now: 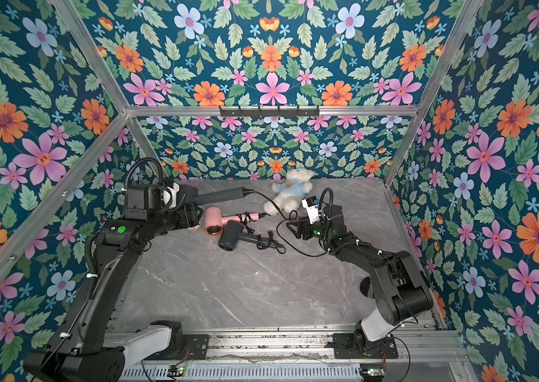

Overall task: Wrap the cord around the hair dryer
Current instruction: Wrap the power cord around the hair dryer.

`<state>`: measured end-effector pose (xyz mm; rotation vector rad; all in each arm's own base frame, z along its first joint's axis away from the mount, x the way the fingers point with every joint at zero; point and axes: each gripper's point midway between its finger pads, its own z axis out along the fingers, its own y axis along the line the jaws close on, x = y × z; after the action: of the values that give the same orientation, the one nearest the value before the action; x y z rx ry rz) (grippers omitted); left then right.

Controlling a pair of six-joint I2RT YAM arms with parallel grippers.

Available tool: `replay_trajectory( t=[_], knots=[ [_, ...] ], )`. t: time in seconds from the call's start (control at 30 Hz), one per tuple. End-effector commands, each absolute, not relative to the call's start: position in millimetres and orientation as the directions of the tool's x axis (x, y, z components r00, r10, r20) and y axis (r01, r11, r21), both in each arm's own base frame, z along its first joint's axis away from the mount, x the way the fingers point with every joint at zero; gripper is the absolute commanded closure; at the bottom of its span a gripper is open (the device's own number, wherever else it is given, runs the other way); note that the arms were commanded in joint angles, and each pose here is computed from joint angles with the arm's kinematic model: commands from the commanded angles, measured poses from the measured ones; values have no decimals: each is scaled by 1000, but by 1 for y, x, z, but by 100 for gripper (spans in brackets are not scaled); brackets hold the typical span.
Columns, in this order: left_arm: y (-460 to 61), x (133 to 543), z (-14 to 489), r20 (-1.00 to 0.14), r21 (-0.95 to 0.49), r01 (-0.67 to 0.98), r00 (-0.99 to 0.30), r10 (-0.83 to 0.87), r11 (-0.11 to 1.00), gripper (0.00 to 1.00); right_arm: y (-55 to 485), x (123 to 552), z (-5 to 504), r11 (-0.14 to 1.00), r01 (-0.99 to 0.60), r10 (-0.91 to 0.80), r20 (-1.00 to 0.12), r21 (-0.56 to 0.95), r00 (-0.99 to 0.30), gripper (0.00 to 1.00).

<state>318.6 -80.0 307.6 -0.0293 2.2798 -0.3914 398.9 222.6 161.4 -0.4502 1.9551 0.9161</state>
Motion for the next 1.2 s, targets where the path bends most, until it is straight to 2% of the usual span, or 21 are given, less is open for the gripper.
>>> replay_trajectory(
  t=[0.0,0.07,0.17,0.33,0.53,0.67,0.73,0.8,0.93,1.03,1.17],
  knots=[
    [-89,324,320,-748,-334,142,-642,-170,932,100,228,413,180,639,-634,117,-870,435,-479,49],
    [-94,323,319,-743,-360,160,-645,-178,919,100,229,414,185,632,-633,139,-869,447,-476,73],
    [-103,323,315,-737,-406,189,-646,-198,894,100,228,419,166,654,-593,124,-839,470,-529,100],
    [-132,330,308,-694,-586,257,-648,-313,769,100,226,415,132,710,-499,40,-737,496,-675,100],
    [-155,346,306,-577,-791,288,-642,-504,539,100,219,389,78,846,-406,-151,-575,346,-804,100],
    [-145,360,295,-535,-827,217,-585,-610,519,100,226,363,66,868,-435,-275,-496,241,-824,100],
    [-137,365,287,-556,-804,159,-543,-629,573,100,230,348,62,862,-486,-384,-443,142,-810,100],
    [-128,368,277,-614,-736,70,-486,-622,673,100,235,337,65,842,-535,-465,-407,72,-786,100],
    [-102,367,263,-791,-455,-176,-371,-486,873,100,241,326,86,798,-600,-567,-397,-50,-721,100],
    [-88,370,241,-830,-300,-295,-389,-400,907,100,242,324,114,777,-620,-598,-441,-113,-669,100],
    [-80,376,211,-838,-196,-362,-421,-348,911,100,240,320,167,764,-624,-600,-541,-166,-590,100]
  ],
)
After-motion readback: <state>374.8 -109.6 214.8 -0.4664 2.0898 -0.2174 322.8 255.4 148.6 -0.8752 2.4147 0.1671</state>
